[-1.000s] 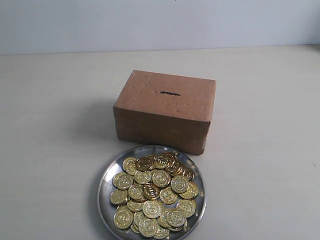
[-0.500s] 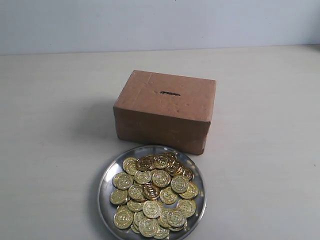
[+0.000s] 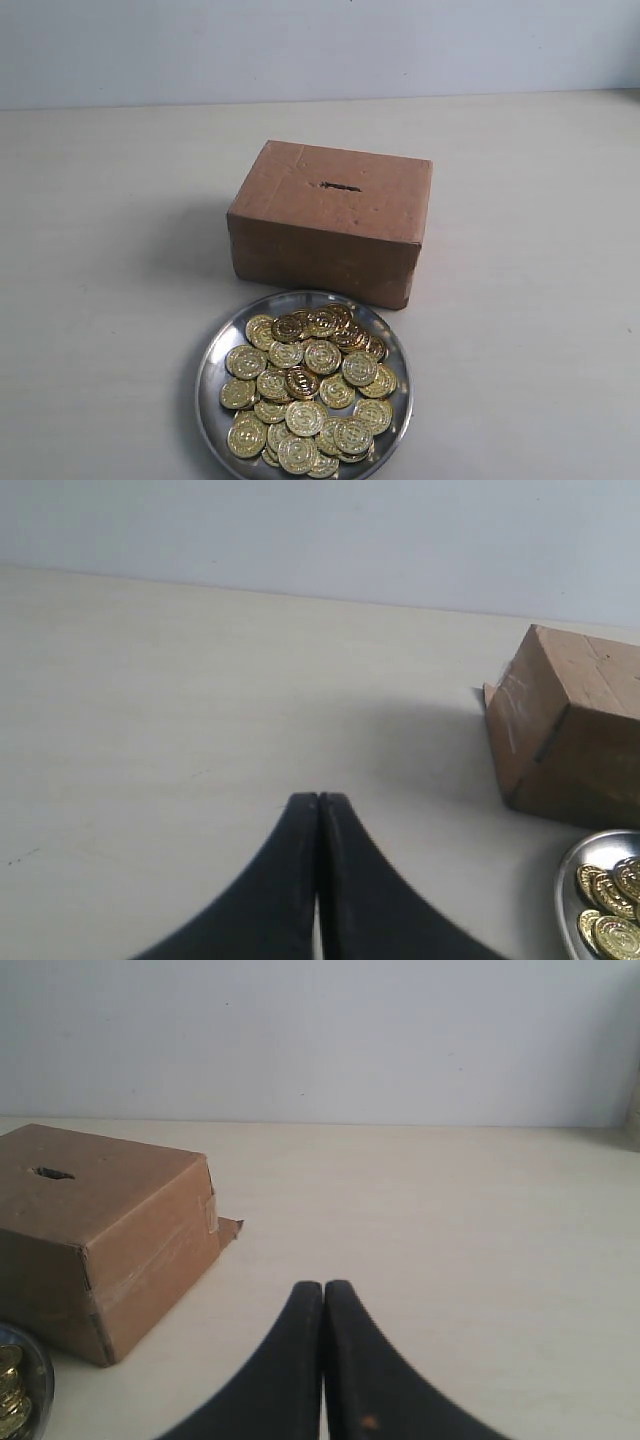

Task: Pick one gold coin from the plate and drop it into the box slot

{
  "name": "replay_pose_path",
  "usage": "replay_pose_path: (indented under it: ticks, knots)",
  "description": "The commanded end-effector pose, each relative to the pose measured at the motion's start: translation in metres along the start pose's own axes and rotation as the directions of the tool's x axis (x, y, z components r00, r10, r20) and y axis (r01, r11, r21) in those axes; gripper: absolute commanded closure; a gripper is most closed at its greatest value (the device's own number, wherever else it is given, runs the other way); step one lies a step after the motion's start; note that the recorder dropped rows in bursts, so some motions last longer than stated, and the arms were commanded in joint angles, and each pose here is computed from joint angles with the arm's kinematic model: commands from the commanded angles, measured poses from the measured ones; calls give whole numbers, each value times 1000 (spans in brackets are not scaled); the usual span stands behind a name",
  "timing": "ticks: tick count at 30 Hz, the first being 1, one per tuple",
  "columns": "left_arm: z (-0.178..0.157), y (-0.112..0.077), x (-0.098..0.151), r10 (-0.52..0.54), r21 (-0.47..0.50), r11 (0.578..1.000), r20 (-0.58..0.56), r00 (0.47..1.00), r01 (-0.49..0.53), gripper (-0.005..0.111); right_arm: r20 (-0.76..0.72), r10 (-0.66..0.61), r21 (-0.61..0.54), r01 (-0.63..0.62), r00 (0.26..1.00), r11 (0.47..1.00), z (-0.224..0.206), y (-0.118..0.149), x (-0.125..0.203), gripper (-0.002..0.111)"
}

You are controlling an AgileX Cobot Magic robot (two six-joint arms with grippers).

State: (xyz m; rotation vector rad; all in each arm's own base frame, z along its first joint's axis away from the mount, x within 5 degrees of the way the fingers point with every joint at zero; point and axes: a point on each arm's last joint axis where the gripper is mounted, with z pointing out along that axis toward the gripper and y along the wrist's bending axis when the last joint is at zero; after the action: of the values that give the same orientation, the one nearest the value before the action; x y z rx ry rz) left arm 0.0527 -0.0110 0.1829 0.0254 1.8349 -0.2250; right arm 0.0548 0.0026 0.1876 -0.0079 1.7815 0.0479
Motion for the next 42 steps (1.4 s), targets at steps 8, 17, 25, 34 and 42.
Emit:
replay_pose_path:
  ticks: [8,17,25,34,42]
  knots:
    - [0,-3,1,72,52,996,-1,997,-72,107,15,-1,1,1,1000,1000,0,0,0,108]
    - [0,-3,1,66,54,996,-1,998,-66,107,15,-1,1,1,1000,1000,0,0,0,108]
    - [0,-3,1,66,54,996,-1,998,-66,107,15,-1,1,1,1000,1000,0,0,0,108]
    - [0,-3,2,67,54,996,-9,998,-66,107,15,-1,1,1,1000,1000,0,0,0,108]
    - [0,-3,2,67,54,996,-11,998,-66,107,17,-1,1,1,1000,1000,0,0,0,108]
